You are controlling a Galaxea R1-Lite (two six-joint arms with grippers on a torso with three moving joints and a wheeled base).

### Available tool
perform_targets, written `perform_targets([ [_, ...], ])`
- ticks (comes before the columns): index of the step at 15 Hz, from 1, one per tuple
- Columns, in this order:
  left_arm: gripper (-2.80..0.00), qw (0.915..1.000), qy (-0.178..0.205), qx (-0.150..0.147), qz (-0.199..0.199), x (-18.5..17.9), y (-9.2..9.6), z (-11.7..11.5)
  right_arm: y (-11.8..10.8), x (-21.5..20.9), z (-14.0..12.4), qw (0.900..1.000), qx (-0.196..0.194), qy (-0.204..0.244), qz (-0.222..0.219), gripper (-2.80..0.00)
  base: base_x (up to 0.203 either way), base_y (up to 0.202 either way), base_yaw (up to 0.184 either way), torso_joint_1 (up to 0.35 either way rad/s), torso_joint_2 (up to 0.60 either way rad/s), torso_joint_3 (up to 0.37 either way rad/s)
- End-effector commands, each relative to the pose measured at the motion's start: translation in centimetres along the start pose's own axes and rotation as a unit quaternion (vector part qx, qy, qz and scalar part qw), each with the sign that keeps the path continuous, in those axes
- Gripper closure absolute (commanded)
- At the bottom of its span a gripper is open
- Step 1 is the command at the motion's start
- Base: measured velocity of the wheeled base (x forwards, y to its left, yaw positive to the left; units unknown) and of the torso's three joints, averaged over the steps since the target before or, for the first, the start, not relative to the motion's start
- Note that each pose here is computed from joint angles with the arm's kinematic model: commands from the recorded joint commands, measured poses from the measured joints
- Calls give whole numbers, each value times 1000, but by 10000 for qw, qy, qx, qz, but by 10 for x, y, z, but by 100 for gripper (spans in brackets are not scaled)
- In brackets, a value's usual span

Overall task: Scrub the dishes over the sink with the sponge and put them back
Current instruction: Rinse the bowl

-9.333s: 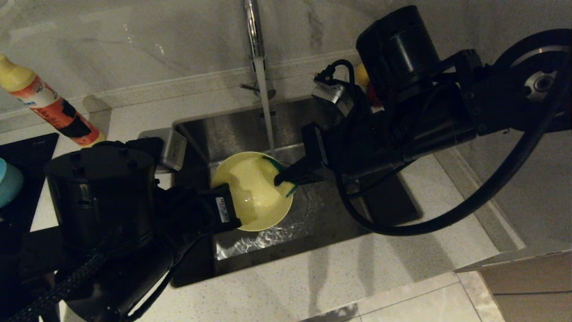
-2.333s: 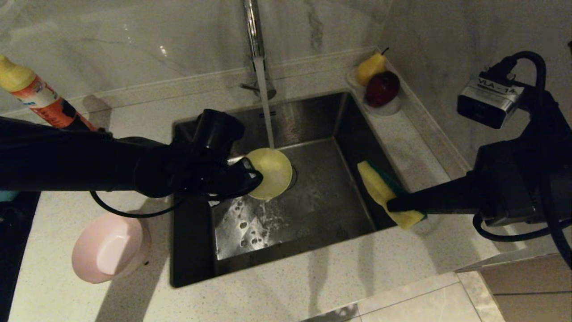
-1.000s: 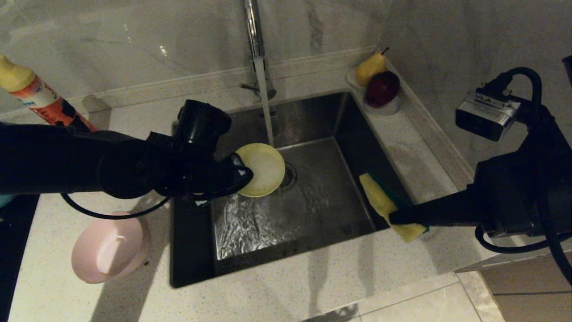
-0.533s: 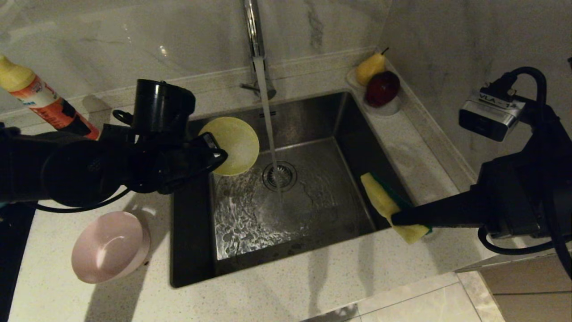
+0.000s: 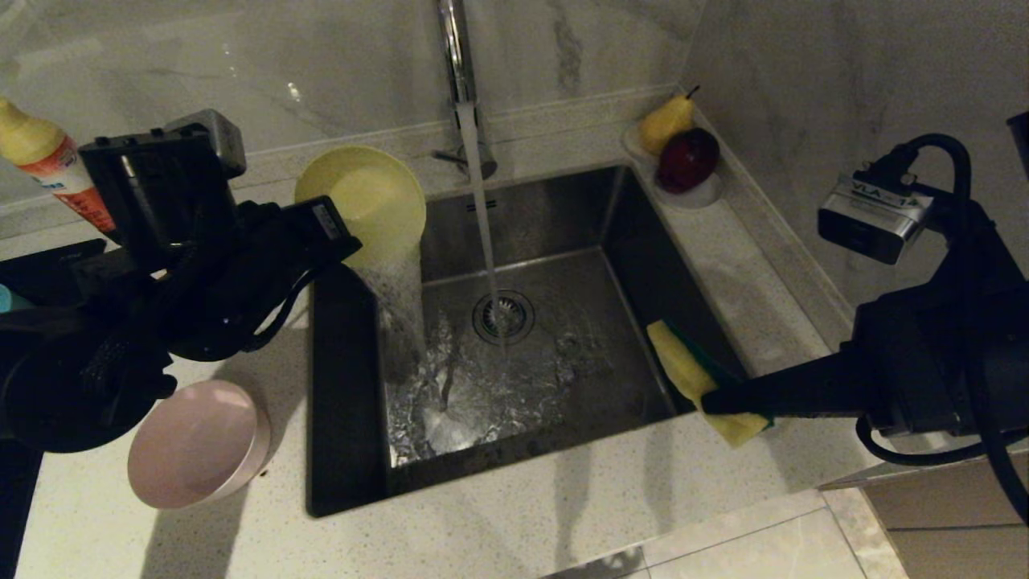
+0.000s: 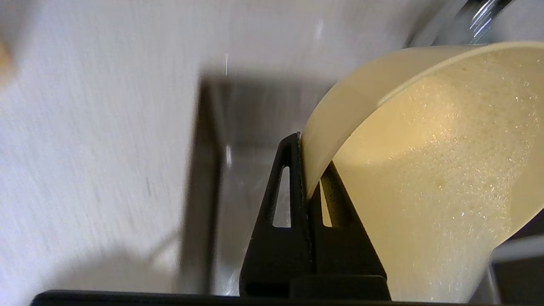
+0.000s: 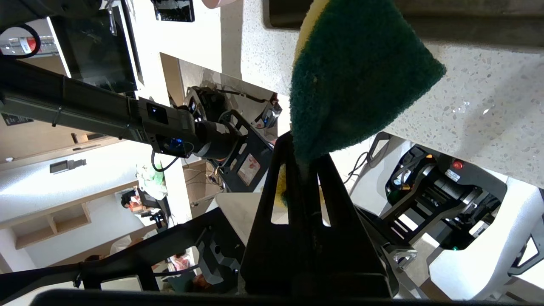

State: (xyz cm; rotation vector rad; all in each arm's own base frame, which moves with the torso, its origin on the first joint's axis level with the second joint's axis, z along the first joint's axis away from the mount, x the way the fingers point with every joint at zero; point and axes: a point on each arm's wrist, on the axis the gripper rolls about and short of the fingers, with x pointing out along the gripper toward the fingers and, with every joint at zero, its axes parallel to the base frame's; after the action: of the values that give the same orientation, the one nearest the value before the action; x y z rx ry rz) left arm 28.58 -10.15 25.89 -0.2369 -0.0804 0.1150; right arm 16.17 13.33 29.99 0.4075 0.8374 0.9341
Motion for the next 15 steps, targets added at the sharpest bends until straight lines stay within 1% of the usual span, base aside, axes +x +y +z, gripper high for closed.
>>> perform_targets([
  [1,0,9977,-661,138,-83,-5,1,12,0,0,-1,10000,24,25,4,0,0,0,0,0,0,0],
  [2,0,9957,-898,197,-113,-6,1,17,0,0,-1,10000,25,27,2,0,0,0,0,0,0,0],
  [3,0,9947,-990,244,-127,-7,1,19,0,0,-1,10000,18,17,6,0,0,0,0,0,0,0],
  [5,0,9864,-1562,450,-248,-11,-1,32,0,-1,-1,10000,12,3,7,0,0,0,0,0,0,0],
  [6,0,9826,-1733,527,-411,-12,-1,36,0,0,0,10000,5,13,8,0,0,0,0,0,0,0],
  [9,0,9762,-1973,571,-702,-17,-1,39,0,1,0,10000,11,23,4,0,0,0,0,0,0,0],
  [10,0,9707,-2156,536,-910,-22,-1,46,-1,3,0,10000,29,52,-13,0,0,0,0,0,0,0],
  [11,0,9672,-2258,528,-1039,-25,0,51,-2,4,0,10000,34,61,-18,0,0,0,0,0,0,0],
  [12,0,9672,-2258,528,-1039,-25,0,51,-2,4,0,10000,34,61,-18,0,0,0,0,0,0,0],
  [13,0,9640,-2334,532,-1160,-28,0,54,-2,4,1,10000,38,67,-21,0,0,0,0,0,0,0],
  [14,0,9586,-2460,532,-1332,-34,1,61,-2,4,1,10000,38,67,-21,0,0,0,0,0,0,0],
  [15,0,9578,-2477,536,-1355,-35,1,62,-2,4,1,10000,38,66,-21,0,0,0,0,0,0,0],
])
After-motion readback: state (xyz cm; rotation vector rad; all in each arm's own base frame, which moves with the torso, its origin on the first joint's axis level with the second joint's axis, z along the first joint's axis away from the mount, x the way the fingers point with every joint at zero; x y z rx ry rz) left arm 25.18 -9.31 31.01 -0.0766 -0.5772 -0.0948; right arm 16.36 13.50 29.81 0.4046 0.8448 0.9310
